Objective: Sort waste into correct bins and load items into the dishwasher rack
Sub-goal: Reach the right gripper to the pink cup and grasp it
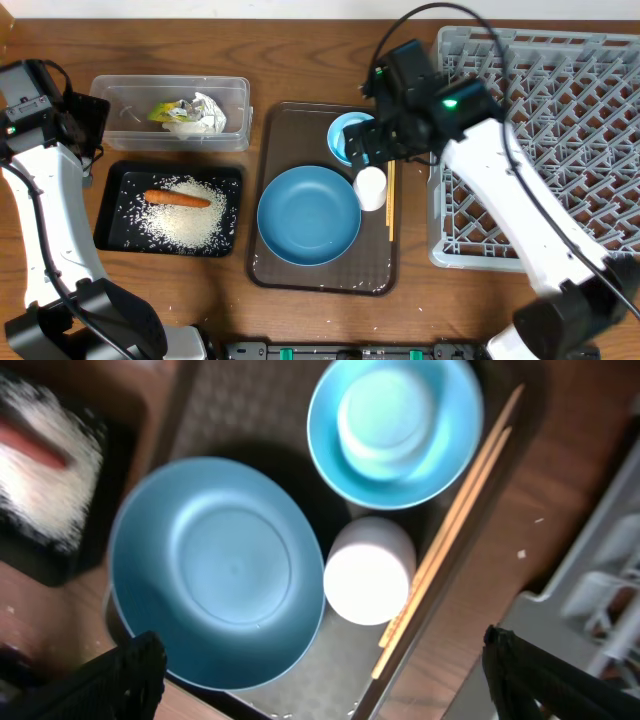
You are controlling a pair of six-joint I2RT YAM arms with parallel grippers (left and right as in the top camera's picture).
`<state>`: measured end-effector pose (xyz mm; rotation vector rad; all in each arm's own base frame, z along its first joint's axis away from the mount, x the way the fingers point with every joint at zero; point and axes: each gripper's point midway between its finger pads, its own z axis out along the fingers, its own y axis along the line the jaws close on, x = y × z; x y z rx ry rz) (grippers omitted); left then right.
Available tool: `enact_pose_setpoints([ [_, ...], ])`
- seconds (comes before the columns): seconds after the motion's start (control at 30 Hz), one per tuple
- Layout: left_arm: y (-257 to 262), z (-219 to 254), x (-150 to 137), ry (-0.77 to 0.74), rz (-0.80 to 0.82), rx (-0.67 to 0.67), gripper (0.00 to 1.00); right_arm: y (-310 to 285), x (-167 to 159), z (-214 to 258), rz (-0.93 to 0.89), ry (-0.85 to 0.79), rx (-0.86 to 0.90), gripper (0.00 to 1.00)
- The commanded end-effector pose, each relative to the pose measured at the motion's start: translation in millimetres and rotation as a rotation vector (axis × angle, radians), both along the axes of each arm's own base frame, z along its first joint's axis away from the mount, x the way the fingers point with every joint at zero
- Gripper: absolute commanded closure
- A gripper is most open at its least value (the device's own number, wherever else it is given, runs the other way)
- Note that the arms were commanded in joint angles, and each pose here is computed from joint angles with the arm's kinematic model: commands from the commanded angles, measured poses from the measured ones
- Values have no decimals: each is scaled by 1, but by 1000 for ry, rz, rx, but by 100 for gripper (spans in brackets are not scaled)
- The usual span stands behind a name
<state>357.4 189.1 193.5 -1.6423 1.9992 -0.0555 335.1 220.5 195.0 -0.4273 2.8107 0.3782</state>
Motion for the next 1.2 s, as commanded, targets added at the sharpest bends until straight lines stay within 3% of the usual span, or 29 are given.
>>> enact_pose_setpoints([
  [0.0,4,5,0,-6,1,16,2,1,-1,-30,-20,78,-68,1],
  [0.2,4,5,0,-6,1,16,2,-11,-8,-85,-95,244,-196,1],
  [0.47,4,5,0,-6,1,16,2,-13,-6,-120,-97,302,-258,1],
  [0.63,4,5,0,-6,1,16,2,-11,-2,-126,-97,296,-253,1],
  [0.77,4,5,0,-6,1,16,2,-10,-2,-130,-95,292,-252,9],
  [1.1,4,5,0,-6,1,16,2,-14,-10,-146,-103,313,-263,9],
  [1.17,4,5,0,-6,1,16,2,-12,-11,-146,-109,315,-264,12],
])
